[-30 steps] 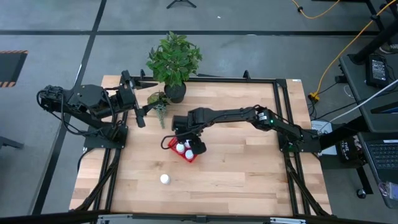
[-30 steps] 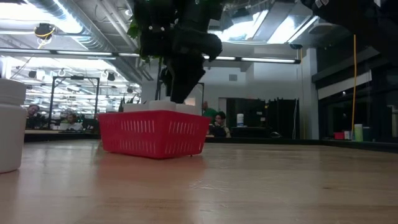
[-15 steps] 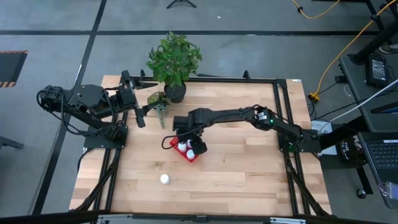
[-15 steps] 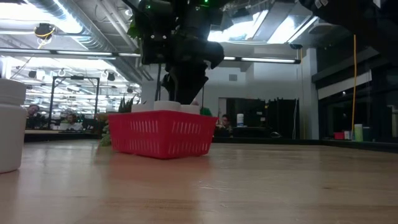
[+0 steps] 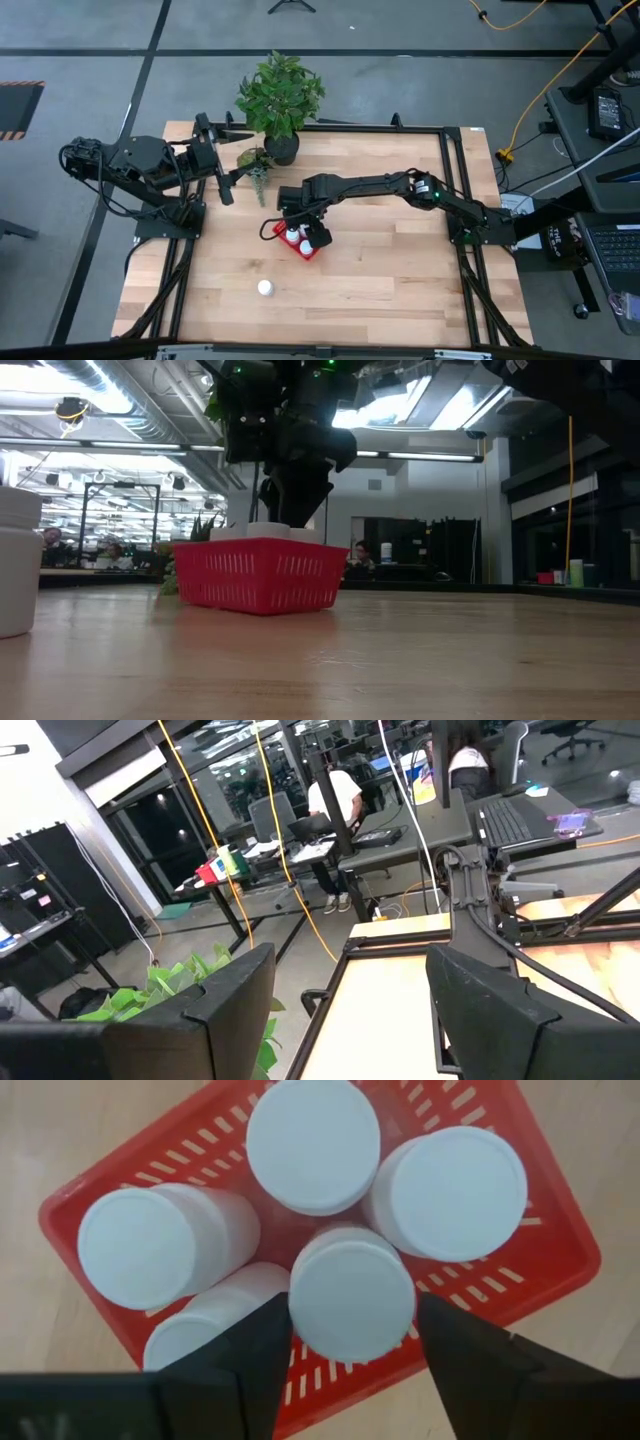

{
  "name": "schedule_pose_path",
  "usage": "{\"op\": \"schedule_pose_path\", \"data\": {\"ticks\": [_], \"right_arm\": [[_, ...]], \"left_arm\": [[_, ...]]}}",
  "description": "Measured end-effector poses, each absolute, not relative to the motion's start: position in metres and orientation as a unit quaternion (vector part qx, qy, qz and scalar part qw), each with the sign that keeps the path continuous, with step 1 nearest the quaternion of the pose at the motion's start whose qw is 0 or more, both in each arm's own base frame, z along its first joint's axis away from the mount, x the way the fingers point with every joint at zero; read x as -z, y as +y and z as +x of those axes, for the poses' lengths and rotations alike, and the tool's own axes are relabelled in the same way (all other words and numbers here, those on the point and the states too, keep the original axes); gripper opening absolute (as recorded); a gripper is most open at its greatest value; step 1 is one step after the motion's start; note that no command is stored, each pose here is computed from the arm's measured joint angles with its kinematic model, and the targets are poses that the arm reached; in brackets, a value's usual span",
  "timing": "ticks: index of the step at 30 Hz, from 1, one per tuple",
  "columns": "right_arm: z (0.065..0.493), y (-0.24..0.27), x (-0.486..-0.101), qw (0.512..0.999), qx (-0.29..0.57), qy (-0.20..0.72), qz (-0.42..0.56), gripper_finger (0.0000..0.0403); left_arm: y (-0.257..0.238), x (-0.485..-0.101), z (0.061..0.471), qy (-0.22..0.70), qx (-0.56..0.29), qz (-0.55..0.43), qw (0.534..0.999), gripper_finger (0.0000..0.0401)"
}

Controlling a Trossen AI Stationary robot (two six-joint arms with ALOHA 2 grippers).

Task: Pick and place pill bottles into a basket
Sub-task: Adjust the white pill bottle into the bin, then put the white pill bottle into the bin

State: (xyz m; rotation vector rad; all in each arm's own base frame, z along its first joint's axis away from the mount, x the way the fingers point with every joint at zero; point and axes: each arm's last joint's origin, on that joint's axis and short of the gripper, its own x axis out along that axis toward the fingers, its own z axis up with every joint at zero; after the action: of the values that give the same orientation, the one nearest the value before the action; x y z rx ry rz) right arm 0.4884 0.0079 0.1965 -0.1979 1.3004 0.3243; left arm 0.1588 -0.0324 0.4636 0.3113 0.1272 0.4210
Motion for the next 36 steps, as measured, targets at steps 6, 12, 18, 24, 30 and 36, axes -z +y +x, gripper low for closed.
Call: {"op": "schedule_pose_path", "data": {"ticks": [6, 12, 18, 24, 30, 36], "right_arm": [[0.488, 0.008, -0.197, 0.780, -0.149, 0.602, -0.090, 0.0225], [0.489, 0.003, -0.215, 0.784, -0.135, 0.598, -0.096, 0.0237], [0.483, -0.013, -0.253, 0.805, -0.096, 0.579, -0.089, 0.0238], [0.460, -0.034, -0.296, 0.819, -0.054, 0.570, -0.050, 0.0239], [0.420, -0.020, -0.373, 0.870, -0.105, 0.478, -0.066, 0.0239], [0.349, 0.011, -0.454, 0.923, -0.127, 0.348, -0.101, 0.0223]], "left_arm": [[-0.032, -0.464, 0.159, 0.063, -0.208, 0.154, 0.964, 0.0255], [-0.033, -0.457, 0.162, 0.073, -0.206, 0.160, 0.963, 0.0255], [-0.033, -0.455, 0.162, 0.077, -0.210, 0.168, 0.960, 0.0255], [-0.031, -0.458, 0.156, 0.070, -0.216, 0.168, 0.959, 0.0255], [-0.031, -0.458, 0.154, 0.073, -0.214, 0.182, 0.957, 0.0255], [-0.031, -0.458, 0.154, 0.075, -0.212, 0.197, 0.954, 0.0255]]}}
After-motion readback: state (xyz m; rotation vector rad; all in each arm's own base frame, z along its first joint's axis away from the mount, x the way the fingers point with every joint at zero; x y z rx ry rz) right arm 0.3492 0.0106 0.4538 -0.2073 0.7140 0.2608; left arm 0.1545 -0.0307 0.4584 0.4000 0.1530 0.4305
